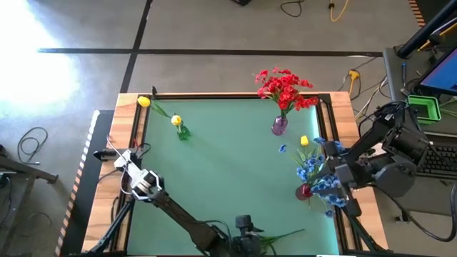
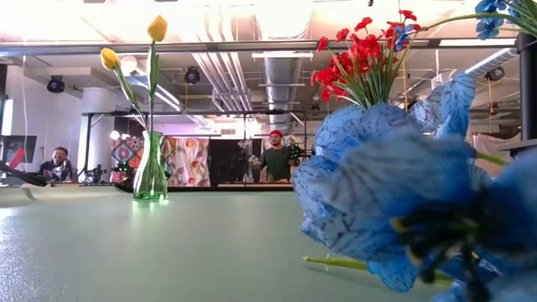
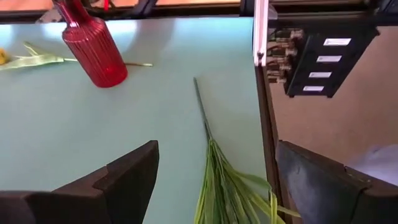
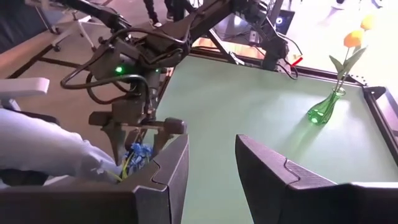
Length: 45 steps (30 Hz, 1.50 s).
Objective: Sort flowers into vase by color
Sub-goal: Put the blue flower into the red vase
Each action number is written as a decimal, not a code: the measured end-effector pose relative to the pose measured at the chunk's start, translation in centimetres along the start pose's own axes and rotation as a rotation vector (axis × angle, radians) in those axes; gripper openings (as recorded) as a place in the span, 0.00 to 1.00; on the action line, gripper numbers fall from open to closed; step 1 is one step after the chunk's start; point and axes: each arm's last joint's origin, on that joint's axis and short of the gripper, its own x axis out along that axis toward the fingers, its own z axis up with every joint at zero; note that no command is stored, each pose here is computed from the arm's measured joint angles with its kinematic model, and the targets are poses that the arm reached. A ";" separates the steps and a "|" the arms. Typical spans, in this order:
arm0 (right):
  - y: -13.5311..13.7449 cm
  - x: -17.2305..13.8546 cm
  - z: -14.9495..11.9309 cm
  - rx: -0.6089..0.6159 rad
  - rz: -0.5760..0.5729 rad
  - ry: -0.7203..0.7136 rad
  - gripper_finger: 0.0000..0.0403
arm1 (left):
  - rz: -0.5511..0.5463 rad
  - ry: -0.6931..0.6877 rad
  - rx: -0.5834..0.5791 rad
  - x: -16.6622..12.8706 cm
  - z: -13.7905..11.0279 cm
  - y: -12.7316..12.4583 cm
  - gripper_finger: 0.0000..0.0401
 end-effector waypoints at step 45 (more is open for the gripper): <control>0.1 0.1 0.0 -0.002 0.003 0.003 0.31 | -0.023 0.129 0.085 6.0 -4.0 -0.3 0.77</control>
